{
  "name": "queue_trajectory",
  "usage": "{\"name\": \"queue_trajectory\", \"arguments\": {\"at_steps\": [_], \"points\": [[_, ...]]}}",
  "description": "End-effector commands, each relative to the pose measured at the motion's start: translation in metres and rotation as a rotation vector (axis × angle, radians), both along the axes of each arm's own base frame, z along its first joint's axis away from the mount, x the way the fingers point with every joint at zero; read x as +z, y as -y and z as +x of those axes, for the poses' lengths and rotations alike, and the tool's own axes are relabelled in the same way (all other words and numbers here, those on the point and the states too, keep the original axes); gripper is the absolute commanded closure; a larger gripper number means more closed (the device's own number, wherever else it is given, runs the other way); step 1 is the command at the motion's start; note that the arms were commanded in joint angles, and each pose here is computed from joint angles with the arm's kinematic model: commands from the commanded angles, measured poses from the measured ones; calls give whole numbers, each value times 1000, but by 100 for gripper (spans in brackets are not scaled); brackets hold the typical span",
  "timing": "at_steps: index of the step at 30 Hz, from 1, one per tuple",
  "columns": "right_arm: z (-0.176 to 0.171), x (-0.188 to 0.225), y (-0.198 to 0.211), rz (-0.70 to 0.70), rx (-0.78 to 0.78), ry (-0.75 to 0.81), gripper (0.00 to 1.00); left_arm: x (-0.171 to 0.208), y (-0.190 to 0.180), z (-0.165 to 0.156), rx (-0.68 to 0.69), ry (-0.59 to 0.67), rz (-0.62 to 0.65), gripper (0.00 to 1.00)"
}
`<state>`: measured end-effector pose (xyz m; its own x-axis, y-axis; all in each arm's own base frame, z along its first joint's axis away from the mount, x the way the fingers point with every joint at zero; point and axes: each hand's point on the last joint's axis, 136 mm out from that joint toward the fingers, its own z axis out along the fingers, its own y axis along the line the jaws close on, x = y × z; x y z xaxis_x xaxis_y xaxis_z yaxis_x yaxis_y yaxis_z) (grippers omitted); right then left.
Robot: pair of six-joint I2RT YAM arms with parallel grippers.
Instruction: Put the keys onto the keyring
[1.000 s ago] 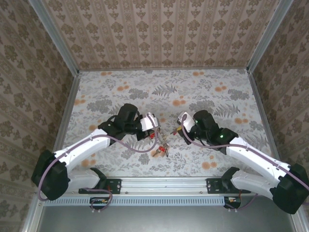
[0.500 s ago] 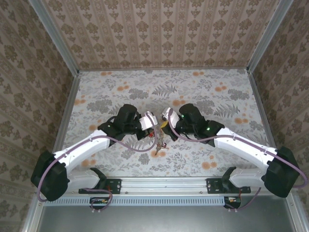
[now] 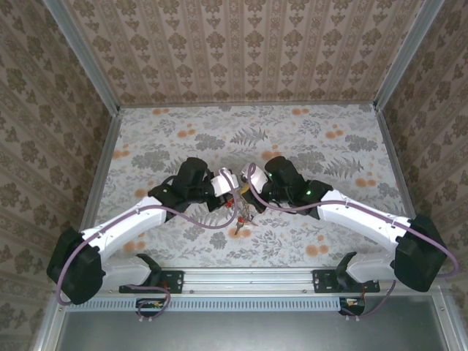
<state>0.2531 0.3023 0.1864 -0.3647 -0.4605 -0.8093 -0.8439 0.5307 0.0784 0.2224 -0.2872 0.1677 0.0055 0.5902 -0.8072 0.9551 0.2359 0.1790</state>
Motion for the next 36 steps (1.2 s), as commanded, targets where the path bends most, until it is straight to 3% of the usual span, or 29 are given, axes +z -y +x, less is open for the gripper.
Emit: {"name": "queue_trajectory", "arguments": {"at_steps": [1,26,36], "points": [[7,5,-4,5,-33,-4,100,10,8,-2,-20,11,-45,100],[28,15,14,60,-190,25,100,15,13,-11,-61,40,-60,100],[28,11,22,104,-199,-22,100,24,15,-16,-76,82,-148,100]]}}
